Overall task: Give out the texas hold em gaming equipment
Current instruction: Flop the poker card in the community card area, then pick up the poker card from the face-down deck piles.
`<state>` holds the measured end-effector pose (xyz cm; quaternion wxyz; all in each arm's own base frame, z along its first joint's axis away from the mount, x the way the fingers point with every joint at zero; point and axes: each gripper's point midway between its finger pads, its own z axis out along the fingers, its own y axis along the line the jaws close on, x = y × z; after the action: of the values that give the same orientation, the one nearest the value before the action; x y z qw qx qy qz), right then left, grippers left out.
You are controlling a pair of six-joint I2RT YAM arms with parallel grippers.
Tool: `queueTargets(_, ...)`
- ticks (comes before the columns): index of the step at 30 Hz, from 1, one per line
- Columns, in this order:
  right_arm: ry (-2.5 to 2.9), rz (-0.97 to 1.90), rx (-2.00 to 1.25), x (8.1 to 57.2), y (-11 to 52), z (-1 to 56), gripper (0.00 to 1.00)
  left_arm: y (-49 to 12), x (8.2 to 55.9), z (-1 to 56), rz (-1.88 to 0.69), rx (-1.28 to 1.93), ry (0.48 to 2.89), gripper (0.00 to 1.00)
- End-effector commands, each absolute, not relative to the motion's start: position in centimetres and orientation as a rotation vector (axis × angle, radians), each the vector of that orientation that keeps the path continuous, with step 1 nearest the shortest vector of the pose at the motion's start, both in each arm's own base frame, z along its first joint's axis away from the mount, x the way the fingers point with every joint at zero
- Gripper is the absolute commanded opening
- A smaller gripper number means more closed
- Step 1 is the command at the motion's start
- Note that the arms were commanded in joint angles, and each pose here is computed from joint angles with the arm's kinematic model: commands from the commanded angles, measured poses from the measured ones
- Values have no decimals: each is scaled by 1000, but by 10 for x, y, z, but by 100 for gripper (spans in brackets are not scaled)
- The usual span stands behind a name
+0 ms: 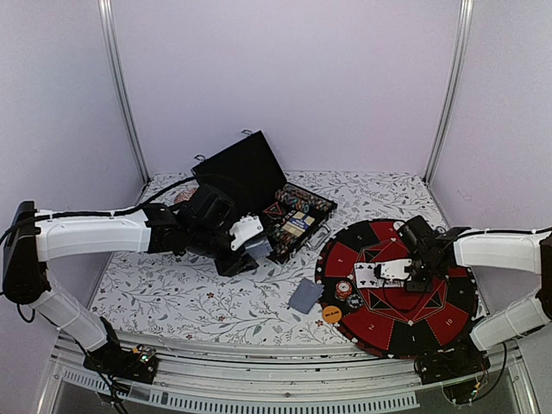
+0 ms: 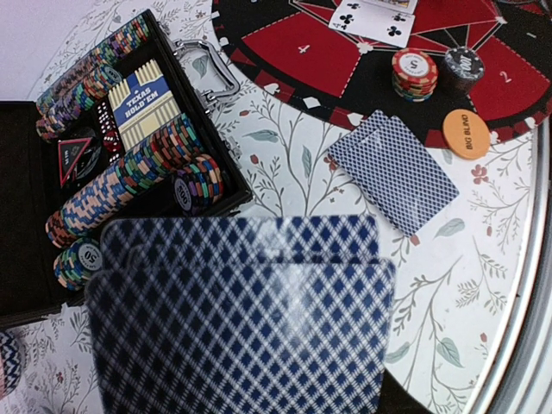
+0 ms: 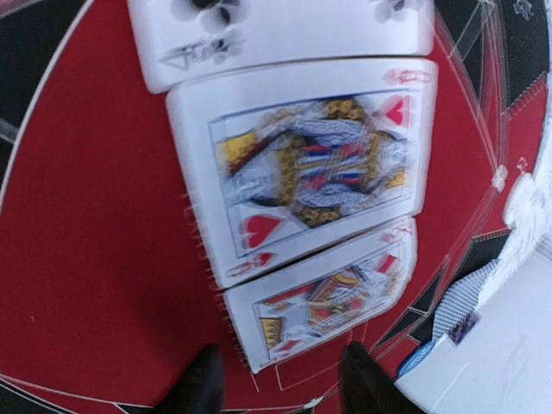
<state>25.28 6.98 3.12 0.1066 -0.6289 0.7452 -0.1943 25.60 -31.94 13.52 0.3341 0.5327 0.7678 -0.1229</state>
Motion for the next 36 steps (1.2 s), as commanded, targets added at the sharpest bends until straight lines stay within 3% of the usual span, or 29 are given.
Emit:
queueTargets(1,2059,-620,-1486,308,98,113,82,-316,260,151,-322,1352,1979,52)
queueTargets(2,2029,-598,-1307,325,105,145,99,-316,260,152,-320,1352,1977,52)
queueTargets(7,1801,-53,-759,347,165,286,99,-319,260,157,-323,1355,1960,52)
queueTargets(12,1630,859,-784,307,268,332,99,-326,262,169,-328,1359,1923,52)
queueTargets(16,1710,1137,-734,315,298,321,100,-331,265,184,-319,1364,1883,52)
queueTargets(23,1840,1299,-830,312,358,277,96,-344,275,199,-310,1359,1843,52)
queueTargets(36,1901,1490,-982,302,432,234,99,-357,272,194,-369,1380,1842,50)
